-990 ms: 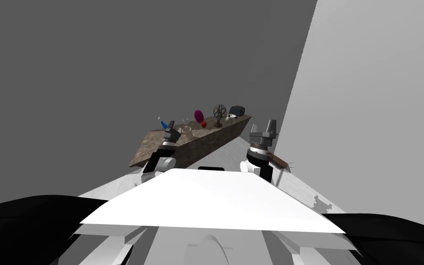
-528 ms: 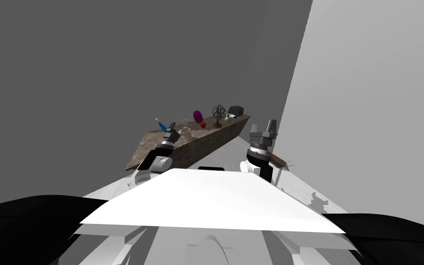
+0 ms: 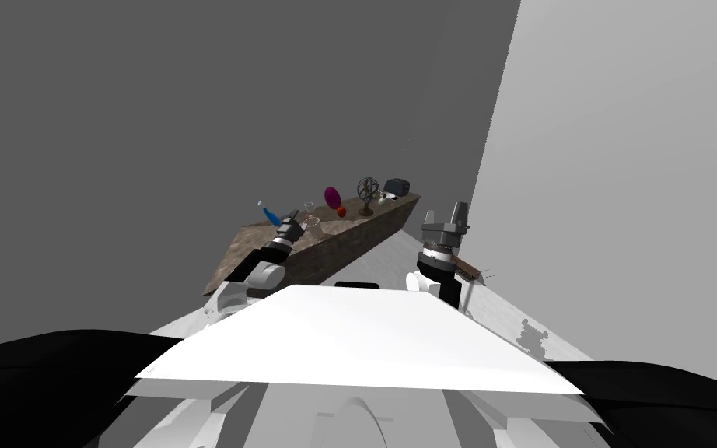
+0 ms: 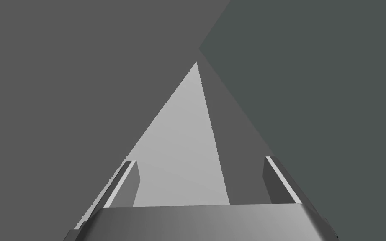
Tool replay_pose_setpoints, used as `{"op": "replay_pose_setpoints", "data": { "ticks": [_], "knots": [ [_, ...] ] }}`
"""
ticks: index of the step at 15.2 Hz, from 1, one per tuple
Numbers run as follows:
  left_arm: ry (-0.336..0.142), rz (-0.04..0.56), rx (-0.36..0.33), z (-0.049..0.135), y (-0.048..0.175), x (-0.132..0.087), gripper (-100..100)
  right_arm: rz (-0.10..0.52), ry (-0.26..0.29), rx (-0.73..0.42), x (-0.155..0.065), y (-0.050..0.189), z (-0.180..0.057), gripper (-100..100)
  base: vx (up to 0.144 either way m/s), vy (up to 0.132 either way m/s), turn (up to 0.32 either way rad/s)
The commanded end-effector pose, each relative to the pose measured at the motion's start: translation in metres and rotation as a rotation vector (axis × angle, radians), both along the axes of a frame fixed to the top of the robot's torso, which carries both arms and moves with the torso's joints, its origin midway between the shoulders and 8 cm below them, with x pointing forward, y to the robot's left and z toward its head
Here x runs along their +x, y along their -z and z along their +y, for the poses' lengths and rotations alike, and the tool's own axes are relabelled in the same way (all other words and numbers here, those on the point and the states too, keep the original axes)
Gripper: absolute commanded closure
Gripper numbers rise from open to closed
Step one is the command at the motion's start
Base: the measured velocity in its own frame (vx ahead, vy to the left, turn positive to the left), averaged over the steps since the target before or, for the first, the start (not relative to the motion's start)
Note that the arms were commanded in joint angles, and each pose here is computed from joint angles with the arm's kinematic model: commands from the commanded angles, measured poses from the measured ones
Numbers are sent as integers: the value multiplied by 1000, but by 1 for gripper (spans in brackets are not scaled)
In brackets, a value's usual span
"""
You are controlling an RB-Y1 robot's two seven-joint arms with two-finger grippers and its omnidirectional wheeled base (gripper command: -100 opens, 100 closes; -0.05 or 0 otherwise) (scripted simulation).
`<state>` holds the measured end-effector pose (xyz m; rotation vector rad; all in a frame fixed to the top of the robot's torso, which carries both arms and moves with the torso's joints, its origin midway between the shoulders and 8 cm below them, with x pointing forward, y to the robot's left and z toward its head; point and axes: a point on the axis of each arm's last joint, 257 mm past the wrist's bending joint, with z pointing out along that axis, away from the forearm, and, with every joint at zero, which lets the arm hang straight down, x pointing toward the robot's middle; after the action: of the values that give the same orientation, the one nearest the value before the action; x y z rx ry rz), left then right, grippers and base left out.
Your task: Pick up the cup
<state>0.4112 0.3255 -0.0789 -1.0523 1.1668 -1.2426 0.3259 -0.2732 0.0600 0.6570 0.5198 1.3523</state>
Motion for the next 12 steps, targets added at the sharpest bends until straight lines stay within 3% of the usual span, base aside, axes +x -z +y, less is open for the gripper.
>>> {"op": "replay_pose_setpoints", "data": {
  "ticks": [1,6,12],
  "knots": [
    [0,47,-2,2,10,1,-100,0,0,0,0,0,0,0,23,10,-31],
    [4,119,-6,8,23,2,-100,0,0,0,0,0,0,0,19,9,-35],
    [11,256,-15,20,46,0,-100,0,0,0,0,0,0,0,29,9,-58]
  ]
}}
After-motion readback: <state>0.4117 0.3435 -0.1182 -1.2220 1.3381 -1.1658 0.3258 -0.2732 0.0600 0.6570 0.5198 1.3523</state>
